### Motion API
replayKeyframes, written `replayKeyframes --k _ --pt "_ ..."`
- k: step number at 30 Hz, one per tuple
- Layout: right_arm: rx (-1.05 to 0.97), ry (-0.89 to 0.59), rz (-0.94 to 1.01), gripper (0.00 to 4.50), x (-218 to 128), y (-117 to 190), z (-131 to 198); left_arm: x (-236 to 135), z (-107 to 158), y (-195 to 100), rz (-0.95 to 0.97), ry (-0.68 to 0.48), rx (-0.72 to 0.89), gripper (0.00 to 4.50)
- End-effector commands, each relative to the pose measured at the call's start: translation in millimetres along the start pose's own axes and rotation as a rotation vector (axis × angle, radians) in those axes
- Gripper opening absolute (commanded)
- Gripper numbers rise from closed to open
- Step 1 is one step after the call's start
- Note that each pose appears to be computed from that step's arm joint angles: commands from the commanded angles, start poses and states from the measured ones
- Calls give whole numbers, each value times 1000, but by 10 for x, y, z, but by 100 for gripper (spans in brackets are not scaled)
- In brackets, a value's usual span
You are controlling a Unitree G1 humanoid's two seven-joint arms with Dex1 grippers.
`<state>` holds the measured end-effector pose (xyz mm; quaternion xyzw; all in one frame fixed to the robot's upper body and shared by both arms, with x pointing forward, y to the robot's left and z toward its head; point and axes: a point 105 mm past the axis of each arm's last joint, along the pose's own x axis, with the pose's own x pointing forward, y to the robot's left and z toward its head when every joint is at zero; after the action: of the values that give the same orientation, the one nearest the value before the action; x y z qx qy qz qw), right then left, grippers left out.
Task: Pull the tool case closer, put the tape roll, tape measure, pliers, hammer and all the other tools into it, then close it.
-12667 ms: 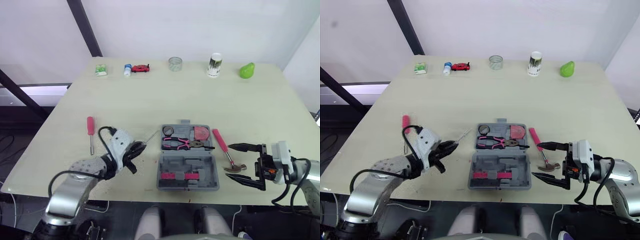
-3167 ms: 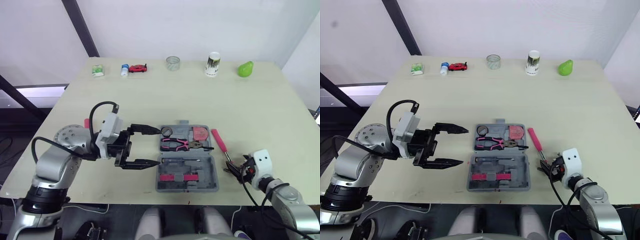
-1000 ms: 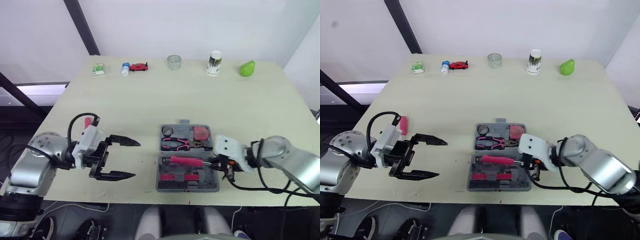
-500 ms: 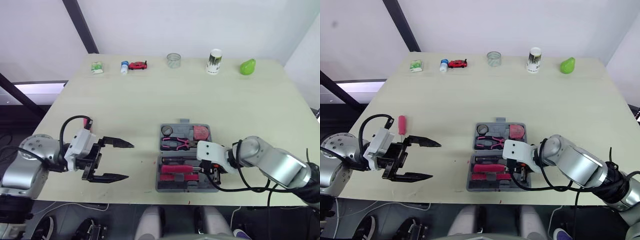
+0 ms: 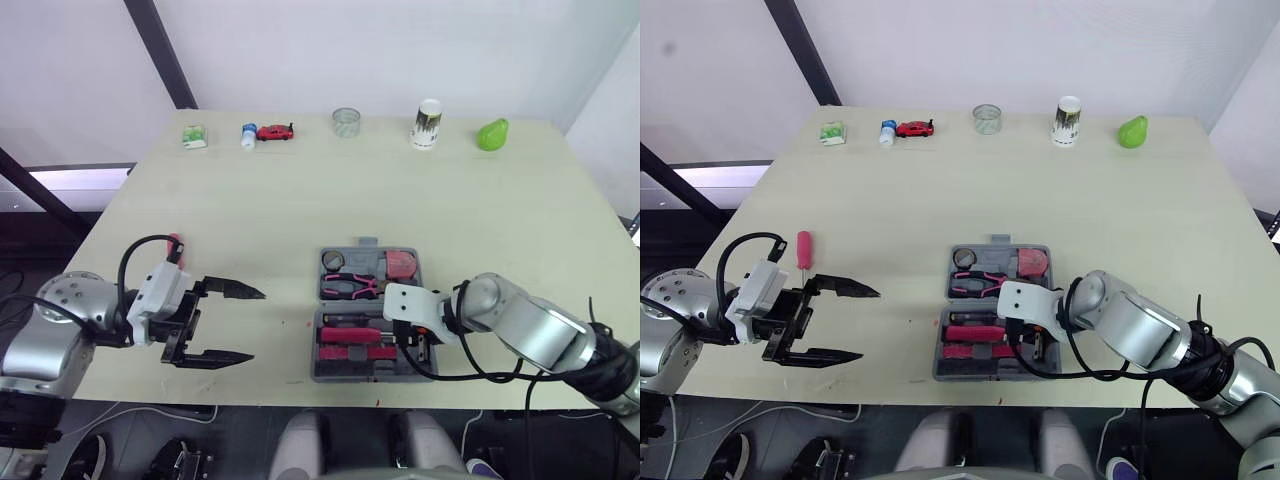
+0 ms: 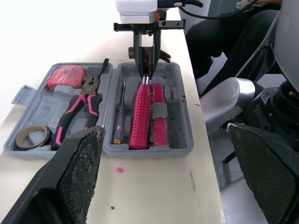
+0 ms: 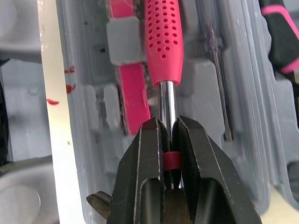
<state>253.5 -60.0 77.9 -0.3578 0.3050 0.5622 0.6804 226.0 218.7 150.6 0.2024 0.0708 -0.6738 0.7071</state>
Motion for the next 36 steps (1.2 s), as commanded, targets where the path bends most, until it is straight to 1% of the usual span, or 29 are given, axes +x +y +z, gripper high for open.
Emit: replayKeyframes --k 1,11,12,14,15,16,17,20,23,25,27,28,29,30,31,32,33,34,36 --pt "-51 -31 -23 5 -41 -47 119 -57 63 -6 -26 12 55 450" --pt "-54 -39 -48 5 -27 -100 111 -27 61 0 -31 0 63 450" --pt "-54 -40 -56 53 -31 -113 107 -23 62 2 -31 -4 63 450" --pt "-49 -35 -65 115 -46 -133 85 -24 52 10 -29 -5 63 450" --pt "-48 -32 -67 122 -53 -135 74 -25 47 11 -28 -4 63 450" --pt "-45 -31 -70 182 -65 -140 64 -25 44 12 -28 -4 63 450" --pt "-43 -31 -74 231 -78 -145 56 -23 41 13 -28 -5 63 450" --pt "-39 -44 -94 231 -113 -175 58 -17 33 6 -31 -5 65 450" --pt "-22 -106 -111 231 -136 -208 129 -8 27 6 -32 -9 66 450" --pt "-41 -179 -120 231 -150 -214 219 1 27 5 -33 -12 67 450" --pt "-32 -311 -118 231 -172 -197 358 8 34 10 -31 -22 68 450" --pt "-24 -391 -116 192 -186 -186 428 11 35 16 -29 -27 69 450" --pt "-9 -452 -117 179 -196 -186 467 15 36 21 -27 -32 69 450" --pt "-17 -490 -112 153 -185 -175 466 22 36 28 -25 -38 69 450" --pt "-27 -513 -100 117 -169 -154 454 27 36 30 -24 -42 70 450" --pt "-22 -535 -86 61 -144 -135 437 33 43 38 -20 -53 70 450" --pt "-13 -542 -78 18 -109 -128 402 39 51 44 -17 -62 70 450" --pt "-5 -545 -72 7 -76 -125 369 43 57 47 -15 -68 70 450" --pt "-1 -546 -60 7 -14 -122 311 46 63 47 -13 -74 70 450"
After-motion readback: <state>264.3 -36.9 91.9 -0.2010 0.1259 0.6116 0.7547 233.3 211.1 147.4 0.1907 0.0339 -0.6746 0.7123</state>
